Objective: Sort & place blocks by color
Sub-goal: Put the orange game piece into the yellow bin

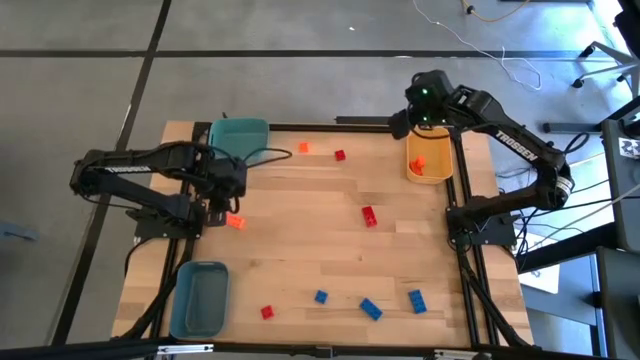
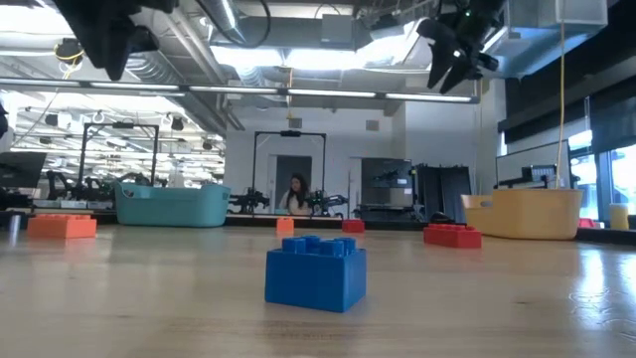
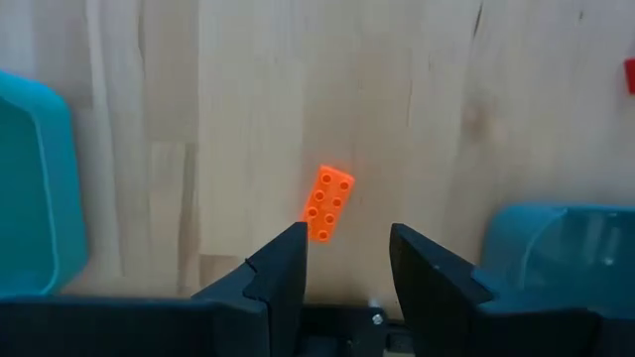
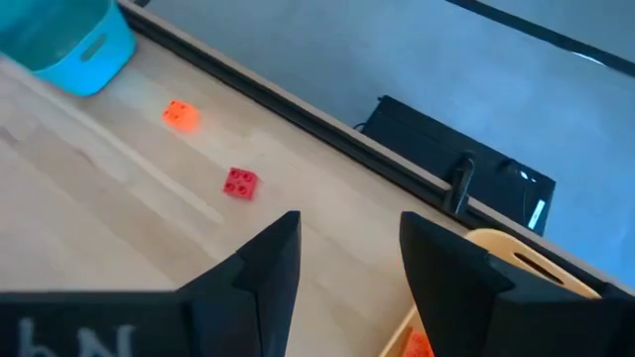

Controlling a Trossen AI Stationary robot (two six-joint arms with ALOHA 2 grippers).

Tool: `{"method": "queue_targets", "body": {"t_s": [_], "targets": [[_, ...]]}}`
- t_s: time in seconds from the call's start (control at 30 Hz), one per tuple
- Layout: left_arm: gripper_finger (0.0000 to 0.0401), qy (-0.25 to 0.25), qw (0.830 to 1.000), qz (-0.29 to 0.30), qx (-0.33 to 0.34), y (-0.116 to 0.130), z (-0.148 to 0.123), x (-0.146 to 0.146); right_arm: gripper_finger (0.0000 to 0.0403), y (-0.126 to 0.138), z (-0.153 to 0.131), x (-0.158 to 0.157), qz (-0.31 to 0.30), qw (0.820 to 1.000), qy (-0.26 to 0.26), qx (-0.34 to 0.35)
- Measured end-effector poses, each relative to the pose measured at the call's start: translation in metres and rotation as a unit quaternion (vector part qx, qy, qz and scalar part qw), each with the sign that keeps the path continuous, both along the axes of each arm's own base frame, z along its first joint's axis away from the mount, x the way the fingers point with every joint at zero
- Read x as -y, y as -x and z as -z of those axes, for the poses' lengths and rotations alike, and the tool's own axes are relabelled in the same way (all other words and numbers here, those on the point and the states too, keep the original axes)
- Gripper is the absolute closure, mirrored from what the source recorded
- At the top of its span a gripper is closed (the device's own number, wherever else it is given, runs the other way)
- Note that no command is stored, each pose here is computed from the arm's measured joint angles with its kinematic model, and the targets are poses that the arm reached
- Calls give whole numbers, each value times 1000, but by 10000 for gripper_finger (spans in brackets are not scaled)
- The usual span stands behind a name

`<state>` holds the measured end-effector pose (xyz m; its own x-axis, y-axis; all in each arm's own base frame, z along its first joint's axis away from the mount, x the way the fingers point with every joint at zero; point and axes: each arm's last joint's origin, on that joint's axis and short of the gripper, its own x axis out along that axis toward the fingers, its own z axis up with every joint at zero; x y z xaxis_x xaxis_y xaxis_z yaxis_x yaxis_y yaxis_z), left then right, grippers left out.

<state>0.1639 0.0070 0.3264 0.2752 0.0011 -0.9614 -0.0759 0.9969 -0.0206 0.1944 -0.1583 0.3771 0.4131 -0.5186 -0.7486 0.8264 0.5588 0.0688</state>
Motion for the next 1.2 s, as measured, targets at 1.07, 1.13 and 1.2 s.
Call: {"method": "queue_targets", "body": {"t_s": [1.07,1.13,1.2], "targets": [[262,11,999,19,-26,-6,51,22,230,-25,-7,-30,-404,909,-19,104],[262,11,1000,19,-21,-7,50,22,230,-25,-7,-30,-404,909,-19,104],[262,11,1000,20,-20,-7,50,22,230,-26,-7,-30,-404,909,-19,104]]}}
